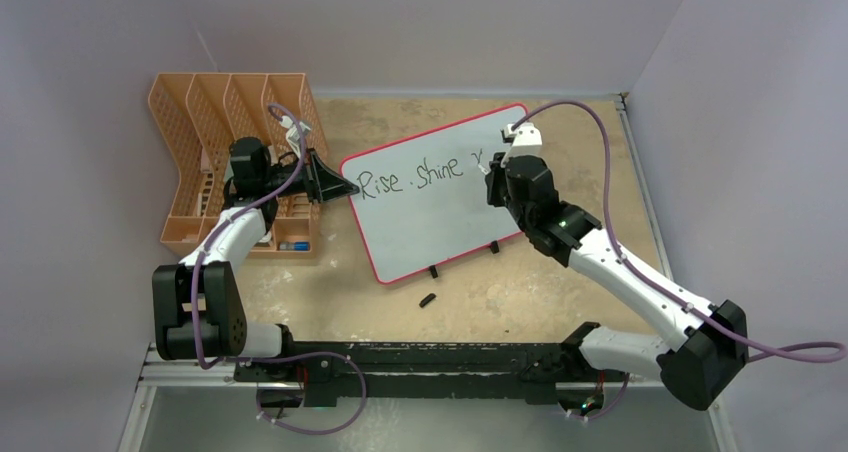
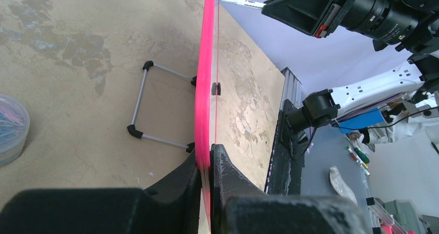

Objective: Write a sentence on the whiteboard

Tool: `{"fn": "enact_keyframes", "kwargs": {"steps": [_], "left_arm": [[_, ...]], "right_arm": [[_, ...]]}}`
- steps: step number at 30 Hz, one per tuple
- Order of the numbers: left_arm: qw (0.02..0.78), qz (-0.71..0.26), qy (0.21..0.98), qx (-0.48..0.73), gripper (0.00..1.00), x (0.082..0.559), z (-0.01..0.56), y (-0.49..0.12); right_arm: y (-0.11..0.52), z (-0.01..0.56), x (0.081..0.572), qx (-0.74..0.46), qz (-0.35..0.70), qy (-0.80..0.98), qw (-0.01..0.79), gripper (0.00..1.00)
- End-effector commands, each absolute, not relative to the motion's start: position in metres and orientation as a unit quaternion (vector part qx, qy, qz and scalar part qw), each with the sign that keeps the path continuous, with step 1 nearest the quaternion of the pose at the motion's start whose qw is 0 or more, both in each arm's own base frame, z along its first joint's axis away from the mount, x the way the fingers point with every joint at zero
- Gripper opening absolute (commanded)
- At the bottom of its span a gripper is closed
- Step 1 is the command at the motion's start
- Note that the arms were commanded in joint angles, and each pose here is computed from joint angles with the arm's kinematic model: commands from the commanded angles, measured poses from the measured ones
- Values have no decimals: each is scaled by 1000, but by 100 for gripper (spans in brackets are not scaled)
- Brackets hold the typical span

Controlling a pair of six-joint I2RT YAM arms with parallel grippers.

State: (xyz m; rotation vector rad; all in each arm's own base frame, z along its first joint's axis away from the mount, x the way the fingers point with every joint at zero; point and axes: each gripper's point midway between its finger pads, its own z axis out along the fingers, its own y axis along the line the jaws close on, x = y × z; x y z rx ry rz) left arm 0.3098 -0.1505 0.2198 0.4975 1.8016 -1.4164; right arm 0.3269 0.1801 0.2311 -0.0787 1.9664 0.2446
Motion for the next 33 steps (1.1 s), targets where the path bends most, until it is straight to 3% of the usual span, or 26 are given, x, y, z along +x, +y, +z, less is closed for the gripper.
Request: {"fn": "enact_keyframes", "kwargs": {"steps": [1, 14, 33], "left_arm": [[415, -540, 699, 218, 0, 316, 232, -152], [416, -539, 699, 218, 0, 316, 232, -152], [416, -538, 700, 217, 0, 316, 232, -152]], "right_arm": [[181, 222, 319, -33, 115, 840, 529, 0], [177, 232, 315, -29, 116, 836, 536, 0], [165, 275, 331, -3, 103, 790, 605, 0]]}}
